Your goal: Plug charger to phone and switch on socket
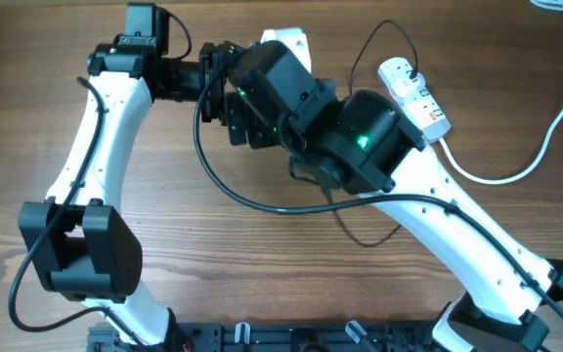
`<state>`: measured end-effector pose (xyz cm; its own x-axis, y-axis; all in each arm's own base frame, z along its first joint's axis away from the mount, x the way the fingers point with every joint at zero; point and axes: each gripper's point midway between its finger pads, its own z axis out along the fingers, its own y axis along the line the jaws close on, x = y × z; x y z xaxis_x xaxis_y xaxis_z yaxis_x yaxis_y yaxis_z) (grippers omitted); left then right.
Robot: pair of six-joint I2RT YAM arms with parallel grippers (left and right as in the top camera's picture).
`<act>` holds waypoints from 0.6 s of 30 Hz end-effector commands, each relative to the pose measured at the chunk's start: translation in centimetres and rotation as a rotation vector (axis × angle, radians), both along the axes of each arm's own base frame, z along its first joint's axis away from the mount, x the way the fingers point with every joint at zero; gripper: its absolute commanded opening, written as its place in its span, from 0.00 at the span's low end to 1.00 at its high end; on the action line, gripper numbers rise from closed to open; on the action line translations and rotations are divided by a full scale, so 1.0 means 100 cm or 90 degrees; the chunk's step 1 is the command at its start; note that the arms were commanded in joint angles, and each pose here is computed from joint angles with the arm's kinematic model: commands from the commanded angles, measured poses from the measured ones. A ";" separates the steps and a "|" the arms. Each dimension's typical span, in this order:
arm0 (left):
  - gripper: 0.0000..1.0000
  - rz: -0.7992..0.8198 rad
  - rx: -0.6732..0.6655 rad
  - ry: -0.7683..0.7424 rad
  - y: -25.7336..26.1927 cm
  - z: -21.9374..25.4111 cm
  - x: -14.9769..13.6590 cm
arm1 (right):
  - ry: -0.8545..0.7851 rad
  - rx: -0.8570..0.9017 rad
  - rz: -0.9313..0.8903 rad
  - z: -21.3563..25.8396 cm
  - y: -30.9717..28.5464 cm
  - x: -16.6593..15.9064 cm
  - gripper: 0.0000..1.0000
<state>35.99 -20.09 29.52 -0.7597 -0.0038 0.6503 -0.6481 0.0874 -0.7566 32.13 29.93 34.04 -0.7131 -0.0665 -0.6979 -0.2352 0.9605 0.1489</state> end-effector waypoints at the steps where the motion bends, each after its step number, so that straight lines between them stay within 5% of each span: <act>1: 0.65 -0.009 -0.020 -0.021 -0.001 0.018 -0.008 | -0.075 0.009 -0.060 0.028 -0.012 0.014 0.94; 7: 0.65 -0.007 -0.016 -0.022 0.000 0.016 -0.007 | -0.055 -0.005 -0.088 0.013 -0.014 0.016 0.74; 18: 0.65 -0.001 -0.003 -0.009 0.000 0.013 -0.006 | 0.024 0.002 -0.045 -0.015 0.005 0.005 0.66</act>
